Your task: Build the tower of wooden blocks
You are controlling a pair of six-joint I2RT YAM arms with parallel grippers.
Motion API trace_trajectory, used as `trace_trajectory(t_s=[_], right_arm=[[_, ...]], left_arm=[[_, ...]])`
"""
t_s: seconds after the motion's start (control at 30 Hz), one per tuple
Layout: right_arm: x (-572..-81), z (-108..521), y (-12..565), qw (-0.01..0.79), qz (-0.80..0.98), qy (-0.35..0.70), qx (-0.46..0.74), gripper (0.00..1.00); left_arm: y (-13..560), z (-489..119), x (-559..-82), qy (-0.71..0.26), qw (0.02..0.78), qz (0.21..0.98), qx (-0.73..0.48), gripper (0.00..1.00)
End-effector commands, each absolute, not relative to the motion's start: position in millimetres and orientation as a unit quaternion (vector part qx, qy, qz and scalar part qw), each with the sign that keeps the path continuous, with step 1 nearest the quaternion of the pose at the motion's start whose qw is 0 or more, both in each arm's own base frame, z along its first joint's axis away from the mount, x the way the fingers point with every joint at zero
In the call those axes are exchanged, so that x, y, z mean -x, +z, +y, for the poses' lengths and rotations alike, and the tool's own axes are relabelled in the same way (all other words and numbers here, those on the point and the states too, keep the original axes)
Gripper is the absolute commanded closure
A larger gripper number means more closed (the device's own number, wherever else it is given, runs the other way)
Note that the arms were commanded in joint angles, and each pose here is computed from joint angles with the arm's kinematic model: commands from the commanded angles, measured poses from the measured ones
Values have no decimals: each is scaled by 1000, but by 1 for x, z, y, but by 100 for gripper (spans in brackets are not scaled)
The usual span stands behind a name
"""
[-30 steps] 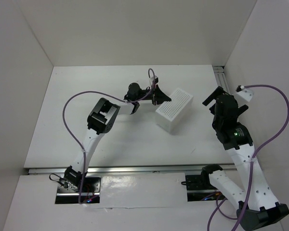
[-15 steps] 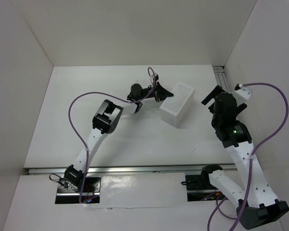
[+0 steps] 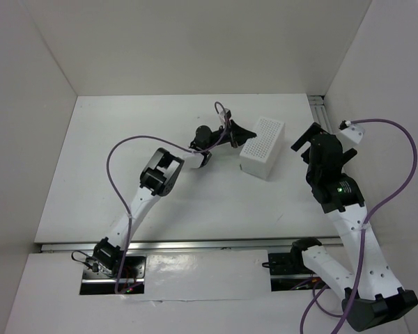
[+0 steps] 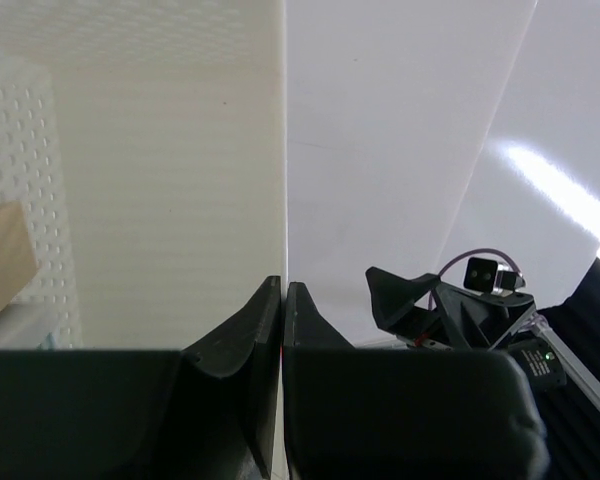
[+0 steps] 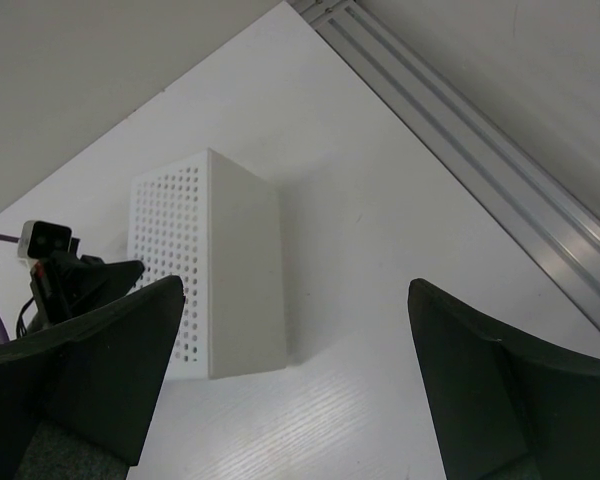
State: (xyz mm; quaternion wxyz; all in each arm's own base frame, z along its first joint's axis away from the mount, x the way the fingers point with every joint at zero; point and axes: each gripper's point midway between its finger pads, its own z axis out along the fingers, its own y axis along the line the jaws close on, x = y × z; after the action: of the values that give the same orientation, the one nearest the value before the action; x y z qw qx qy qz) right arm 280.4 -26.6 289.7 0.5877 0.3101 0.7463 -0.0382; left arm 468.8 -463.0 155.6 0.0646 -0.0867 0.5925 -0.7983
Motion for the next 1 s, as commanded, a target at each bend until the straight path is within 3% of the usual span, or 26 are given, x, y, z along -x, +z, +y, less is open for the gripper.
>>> trace_trajectory(t_s=[0.0,0.5,0.97], right_arm=[[-282,-28,310,603,732,-30,-316,0],[-281,-26,313,603,731,-23,-317,0],[-278,-29,314,604,732,-32,-313,0]], left_arm=[[247,-425,-427,-899,41,435,21,100],[260,-451,-416,-894,28,447,1,100],[341,-445,-378,-826,84,537,-147,100]])
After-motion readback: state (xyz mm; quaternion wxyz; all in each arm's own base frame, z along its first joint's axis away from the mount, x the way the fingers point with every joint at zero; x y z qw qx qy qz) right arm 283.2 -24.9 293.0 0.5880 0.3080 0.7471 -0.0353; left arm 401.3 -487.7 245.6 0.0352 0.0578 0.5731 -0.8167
